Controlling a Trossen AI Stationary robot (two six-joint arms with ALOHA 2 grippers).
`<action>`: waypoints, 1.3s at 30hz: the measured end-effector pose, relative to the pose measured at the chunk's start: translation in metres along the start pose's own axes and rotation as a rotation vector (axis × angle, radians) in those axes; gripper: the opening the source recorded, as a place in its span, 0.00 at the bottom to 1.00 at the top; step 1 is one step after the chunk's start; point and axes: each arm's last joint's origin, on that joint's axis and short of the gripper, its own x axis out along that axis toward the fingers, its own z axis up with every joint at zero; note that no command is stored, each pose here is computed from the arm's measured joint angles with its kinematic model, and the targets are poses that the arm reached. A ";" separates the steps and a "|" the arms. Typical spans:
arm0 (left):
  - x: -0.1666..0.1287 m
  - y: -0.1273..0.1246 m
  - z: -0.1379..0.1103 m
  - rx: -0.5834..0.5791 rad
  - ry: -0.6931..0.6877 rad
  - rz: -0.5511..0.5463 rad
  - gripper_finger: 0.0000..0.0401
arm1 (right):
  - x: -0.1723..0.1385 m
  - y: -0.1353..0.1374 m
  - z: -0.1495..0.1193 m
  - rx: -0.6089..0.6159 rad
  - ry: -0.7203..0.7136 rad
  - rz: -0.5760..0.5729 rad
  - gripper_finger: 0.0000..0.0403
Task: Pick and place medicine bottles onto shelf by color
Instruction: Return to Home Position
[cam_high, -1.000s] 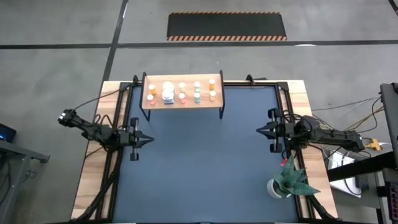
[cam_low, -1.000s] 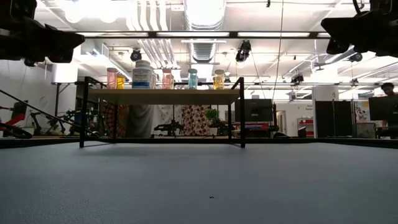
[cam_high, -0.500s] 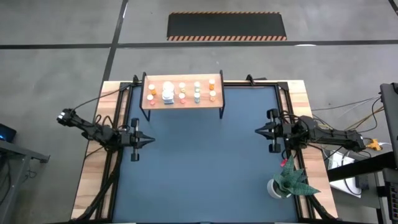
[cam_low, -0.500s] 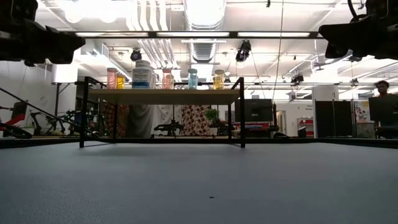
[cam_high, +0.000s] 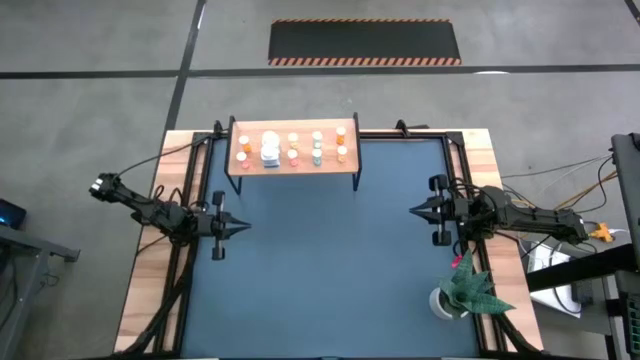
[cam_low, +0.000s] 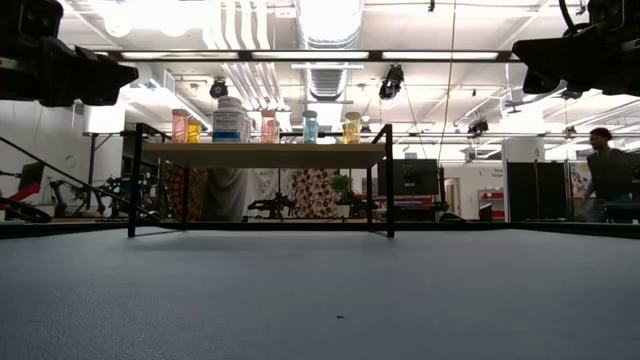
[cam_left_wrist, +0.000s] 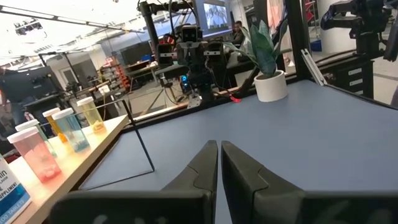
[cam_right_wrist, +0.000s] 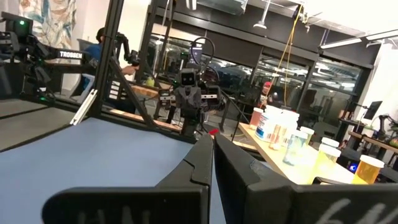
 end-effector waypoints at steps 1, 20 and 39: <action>0.000 0.000 0.000 0.001 0.002 -0.001 0.01 | 0.000 0.000 0.000 0.000 0.000 0.000 0.02; 0.004 -0.003 -0.005 0.029 0.057 -0.017 0.01 | 0.000 0.000 0.000 0.000 0.000 0.000 0.02; 0.007 -0.006 -0.009 0.054 0.107 -0.033 0.01 | 0.000 0.000 0.000 0.000 0.001 0.000 0.02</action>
